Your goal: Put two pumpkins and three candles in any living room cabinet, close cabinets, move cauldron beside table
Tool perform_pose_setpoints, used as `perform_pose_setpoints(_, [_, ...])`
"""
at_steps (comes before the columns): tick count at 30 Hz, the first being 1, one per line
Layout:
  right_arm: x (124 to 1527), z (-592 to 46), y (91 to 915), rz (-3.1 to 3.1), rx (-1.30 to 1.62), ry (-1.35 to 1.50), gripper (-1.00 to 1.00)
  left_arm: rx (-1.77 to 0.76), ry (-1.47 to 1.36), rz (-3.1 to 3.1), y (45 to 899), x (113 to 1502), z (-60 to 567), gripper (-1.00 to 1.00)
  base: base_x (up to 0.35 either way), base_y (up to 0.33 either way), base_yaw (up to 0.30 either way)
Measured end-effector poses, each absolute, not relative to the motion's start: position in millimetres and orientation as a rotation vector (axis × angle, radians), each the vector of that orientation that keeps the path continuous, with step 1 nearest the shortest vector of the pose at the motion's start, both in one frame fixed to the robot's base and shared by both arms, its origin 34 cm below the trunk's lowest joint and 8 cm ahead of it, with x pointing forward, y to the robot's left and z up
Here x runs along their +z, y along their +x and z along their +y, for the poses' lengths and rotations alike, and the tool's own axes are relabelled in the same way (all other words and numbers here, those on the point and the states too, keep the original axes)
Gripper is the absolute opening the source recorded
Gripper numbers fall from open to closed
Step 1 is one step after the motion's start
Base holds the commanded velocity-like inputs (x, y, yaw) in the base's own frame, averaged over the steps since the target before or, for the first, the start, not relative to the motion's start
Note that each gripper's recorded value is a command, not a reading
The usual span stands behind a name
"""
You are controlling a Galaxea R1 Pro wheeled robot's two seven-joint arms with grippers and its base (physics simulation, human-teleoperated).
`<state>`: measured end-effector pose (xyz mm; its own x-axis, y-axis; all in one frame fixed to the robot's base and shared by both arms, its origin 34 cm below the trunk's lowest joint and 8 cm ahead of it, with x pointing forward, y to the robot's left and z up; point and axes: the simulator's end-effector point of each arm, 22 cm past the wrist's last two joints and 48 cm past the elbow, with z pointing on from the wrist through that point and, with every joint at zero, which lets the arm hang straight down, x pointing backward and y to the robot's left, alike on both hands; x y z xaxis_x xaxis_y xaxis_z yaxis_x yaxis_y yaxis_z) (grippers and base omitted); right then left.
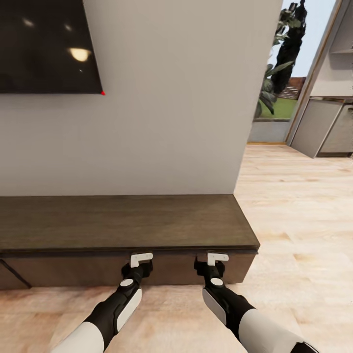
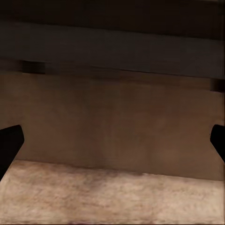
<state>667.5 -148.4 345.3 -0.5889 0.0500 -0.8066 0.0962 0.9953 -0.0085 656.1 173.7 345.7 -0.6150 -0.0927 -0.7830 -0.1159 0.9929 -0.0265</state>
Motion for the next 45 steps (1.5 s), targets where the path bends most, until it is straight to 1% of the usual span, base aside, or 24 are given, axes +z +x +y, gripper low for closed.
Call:
perform_pose_setpoints(17, [344,-149,667,2.211,-0.063,0.103,1.00,0.032,-0.141,2.246,657,347,173,1.00,-0.330,0.000,0.000])
perform_pose_setpoints(21, [339,-150,663,2.248,-0.066,0.098,1.00,0.034,-0.095,2.343,649,341,168,1.00,-0.331,0.000,0.000])
perform_pose_setpoints(26, [315,-143,637,2.450,-0.080,0.016,1.00,0.051,0.014,2.526,631,340,168,1.00,-0.272,0.000,0.000])
perform_pose_setpoints(30, [318,-130,632,2.516,-0.048,-0.014,1.00,0.076,0.045,2.558,633,352,187,1.00,-0.088,0.000,0.000])
perform_pose_setpoints(35, [314,-129,620,2.606,0.015,0.072,1.00,0.094,0.078,2.630,622,359,197,1.00,-0.010,0.000,0.000])
perform_pose_setpoints(41, [326,-127,621,2.604,0.027,0.079,1.00,0.060,-0.057,2.661,622,376,222,1.00,-0.001,0.000,0.000])
perform_pose_setpoints(45, [335,-128,623,2.596,0.021,0.079,1.00,0.048,-0.091,2.662,622,383,224,1.00,0.000,0.000,0.000])
